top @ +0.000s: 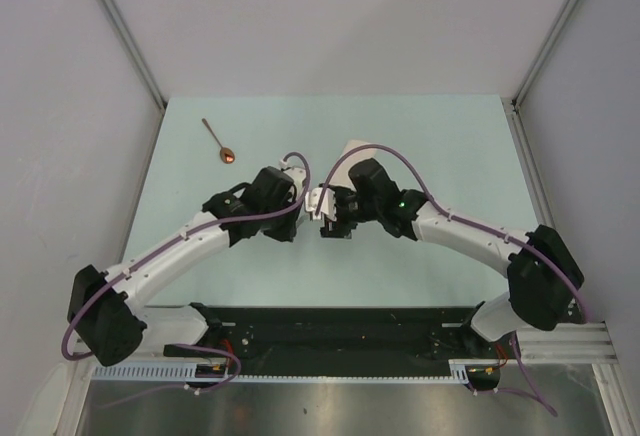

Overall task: Fold the napkin into a case and place the utensils inside
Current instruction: Pass from the left arm to the right, then pass from the right arm to the left

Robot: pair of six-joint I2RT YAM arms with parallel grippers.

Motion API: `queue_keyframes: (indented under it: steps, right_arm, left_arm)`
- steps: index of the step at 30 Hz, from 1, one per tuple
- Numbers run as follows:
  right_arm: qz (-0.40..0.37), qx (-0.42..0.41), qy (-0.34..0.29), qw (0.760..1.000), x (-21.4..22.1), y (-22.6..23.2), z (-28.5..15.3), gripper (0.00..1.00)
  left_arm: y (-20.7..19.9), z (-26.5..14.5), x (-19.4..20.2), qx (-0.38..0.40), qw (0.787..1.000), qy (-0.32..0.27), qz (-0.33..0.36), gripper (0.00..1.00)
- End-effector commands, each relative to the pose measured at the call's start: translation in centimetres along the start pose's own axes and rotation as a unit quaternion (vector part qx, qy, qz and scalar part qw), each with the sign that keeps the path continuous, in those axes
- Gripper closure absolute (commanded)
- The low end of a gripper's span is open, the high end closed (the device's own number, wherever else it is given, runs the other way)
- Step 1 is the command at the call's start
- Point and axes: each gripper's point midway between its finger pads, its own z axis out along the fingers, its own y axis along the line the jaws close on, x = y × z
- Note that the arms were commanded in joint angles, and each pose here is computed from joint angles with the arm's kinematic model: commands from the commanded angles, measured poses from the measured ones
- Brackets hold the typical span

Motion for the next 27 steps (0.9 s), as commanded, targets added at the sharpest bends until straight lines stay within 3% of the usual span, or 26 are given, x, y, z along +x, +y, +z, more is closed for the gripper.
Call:
queue_keyframes:
  steps: [1, 3, 5, 6, 7, 8, 10, 11, 12, 14, 15, 17, 18, 20, 21, 24, 26, 27]
  right_arm:
    - [-0.017, -0.003, -0.001, 1.0, -0.7, -1.0, 1.1, 0.4]
    - [-0.013, -0.017, 0.009, 1.0, -0.2, -0.4, 2.0, 0.46]
    - [-0.006, -0.02, 0.012, 1.0, -0.1, -0.2, 2.5, 0.6]
    - [-0.002, -0.017, 0.015, 1.0, 0.0, -0.3, 2.7, 0.69]
    - [0.001, -0.015, 0.015, 1.0, -0.1, -0.4, 2.8, 0.92]
    - [0.018, -0.016, 0.018, 1.0, 0.0, -0.2, 2.8, 1.0]
    - [0.044, -0.012, 0.021, 0.999, 0.3, 0.1, 2.6, 1.0]
    - [0.054, -0.003, 0.011, 0.998, 0.1, 0.0, 2.7, 1.0]
    - [0.093, 0.004, 0.003, 0.996, 0.0, 0.2, 2.5, 1.0]
    - [0.135, 0.038, -0.03, 0.99, -0.1, -0.6, 2.0, 1.0]
    - [0.213, 0.069, -0.041, 0.974, 0.0, -1.3, 1.6, 1.0]
    - [0.28, 0.111, -0.073, 0.951, -0.5, -3.2, 0.7, 1.0]
    - [0.347, 0.118, -0.092, 0.926, -1.1, -3.6, 0.4, 1.0]
    - [0.4, 0.135, -0.145, 0.895, -3.3, -5.1, -0.4, 1.0]
    - [0.471, 0.139, -0.167, 0.855, -4.0, -5.4, -0.6, 1.0]
    - [0.55, 0.186, -0.235, 0.779, -4.4, -7.3, -1.9, 1.0]
    - [0.602, 0.208, -0.308, 0.707, -5.4, -8.9, -3.6, 1.0]
    - [0.619, 0.212, -0.314, 0.688, -4.9, -8.8, -3.7, 1.0]
  left_arm:
    - [-1.7, -1.9, -2.0, 0.047, 0.997, -0.044, 0.029, 1.0]
    - [-2.2, -2.0, -1.9, 0.062, 0.997, -0.042, 0.031, 1.0]
    - [-2.6, -2.1, -2.1, 0.072, 0.996, -0.044, 0.031, 1.0]
    - [-2.6, -2.1, -2.0, 0.073, 0.996, -0.043, 0.032, 1.0]
    - [-2.6, -2.2, -2.4, 0.071, 0.996, -0.047, 0.034, 1.0]
    - [-2.1, -2.2, -2.1, 0.057, 0.997, -0.034, 0.033, 1.0]
    - [-0.5, -3.4, -3.7, 0.022, 0.998, -0.062, 0.007, 0.82]
    - [-0.2, -5.3, -4.8, 0.034, 0.994, -0.104, -0.009, 0.59]
    - [1.5, -6.5, -7.2, 0.037, 0.985, -0.162, -0.049, 0.51]
    - [1.1, -7.9, -8.0, 0.109, 0.97, -0.199, -0.088, 0.43]
    - [2.6, -8.9, -9.3, 0.109, 0.96, -0.233, -0.111, 0.42]
    - [2.5, -8.7, -9.3, 0.132, 0.955, -0.228, -0.137, 0.4]
    - [2.4, -8.0, -9.1, 0.141, 0.952, -0.225, -0.153, 0.39]
    - [1.6, -7.1, -8.5, 0.174, 0.946, -0.213, -0.173, 0.35]
    - [1.4, -6.2, -8.0, 0.19, 0.938, -0.208, -0.201, 0.34]
    - [0.0, -4.4, -6.2, 0.251, 0.917, -0.178, -0.255, 0.27]
    - [-1.3, -4.4, -6.9, 0.305, 0.898, -0.192, -0.253, 0.21]
    - [-1.4, -3.7, -6.1, 0.313, 0.891, -0.177, -0.276, 0.2]
